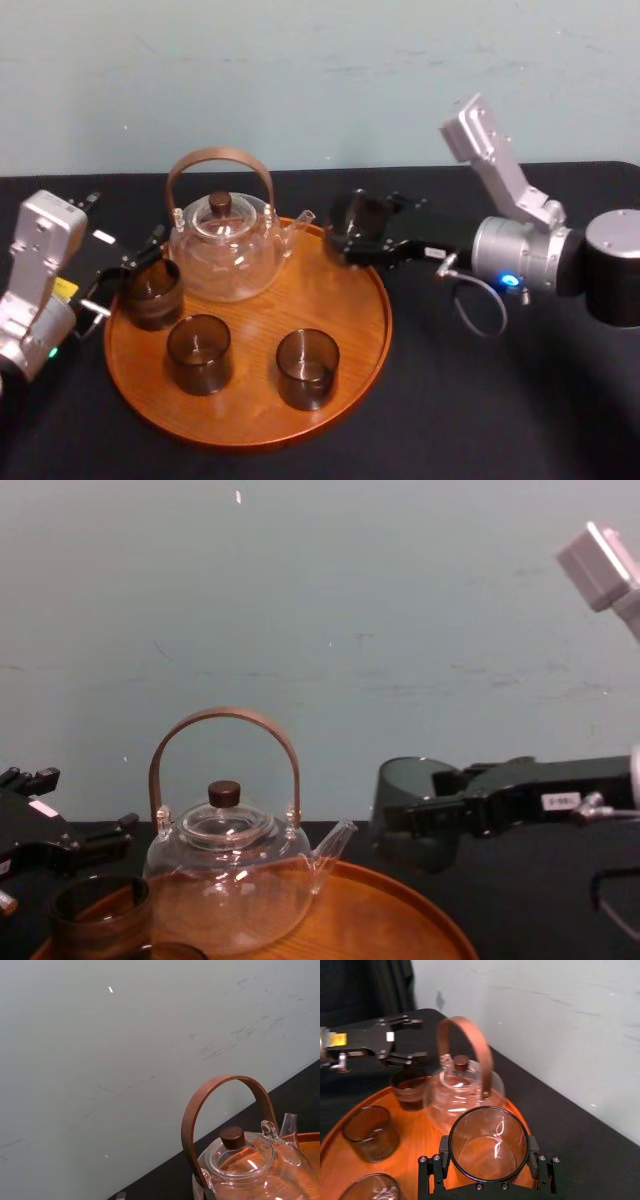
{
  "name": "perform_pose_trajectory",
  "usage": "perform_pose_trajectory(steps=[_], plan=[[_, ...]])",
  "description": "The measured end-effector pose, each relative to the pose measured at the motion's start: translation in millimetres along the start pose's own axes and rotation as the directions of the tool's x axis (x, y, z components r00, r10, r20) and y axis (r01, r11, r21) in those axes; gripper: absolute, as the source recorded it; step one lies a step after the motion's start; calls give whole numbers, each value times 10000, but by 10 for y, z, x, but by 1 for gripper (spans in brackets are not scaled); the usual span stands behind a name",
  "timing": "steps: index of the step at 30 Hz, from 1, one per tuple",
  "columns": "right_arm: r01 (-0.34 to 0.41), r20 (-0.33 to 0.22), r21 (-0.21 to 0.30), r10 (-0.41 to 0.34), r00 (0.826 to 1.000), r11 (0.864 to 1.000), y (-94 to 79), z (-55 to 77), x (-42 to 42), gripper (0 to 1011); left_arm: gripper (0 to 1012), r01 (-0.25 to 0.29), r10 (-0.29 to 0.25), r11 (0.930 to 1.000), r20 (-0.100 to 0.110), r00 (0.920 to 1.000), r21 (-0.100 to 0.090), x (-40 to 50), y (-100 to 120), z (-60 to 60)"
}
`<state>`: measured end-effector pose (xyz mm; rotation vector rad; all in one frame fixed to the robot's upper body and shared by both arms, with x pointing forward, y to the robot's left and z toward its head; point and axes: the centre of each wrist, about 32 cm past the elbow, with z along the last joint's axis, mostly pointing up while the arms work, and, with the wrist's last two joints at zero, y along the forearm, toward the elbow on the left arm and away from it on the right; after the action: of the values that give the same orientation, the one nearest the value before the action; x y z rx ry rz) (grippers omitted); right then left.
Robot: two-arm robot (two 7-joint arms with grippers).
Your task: Pick up the glass from the table and place it on the tray.
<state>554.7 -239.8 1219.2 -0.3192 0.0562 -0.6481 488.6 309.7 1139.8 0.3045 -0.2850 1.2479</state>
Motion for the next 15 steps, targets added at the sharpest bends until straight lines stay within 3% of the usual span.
perform_pose_trajectory(steps=[6, 15], plan=[[-494, -48, -52, 494, 9988, 9988, 105, -35, -87, 903, 1001, 0, 0, 10000, -1, 10000, -1, 0, 0, 0], [-712, -126, -226, 709, 9974, 9972, 221, -134, -137, 904, 1001, 0, 0, 10000, 0, 10000, 0, 0, 0, 0]])
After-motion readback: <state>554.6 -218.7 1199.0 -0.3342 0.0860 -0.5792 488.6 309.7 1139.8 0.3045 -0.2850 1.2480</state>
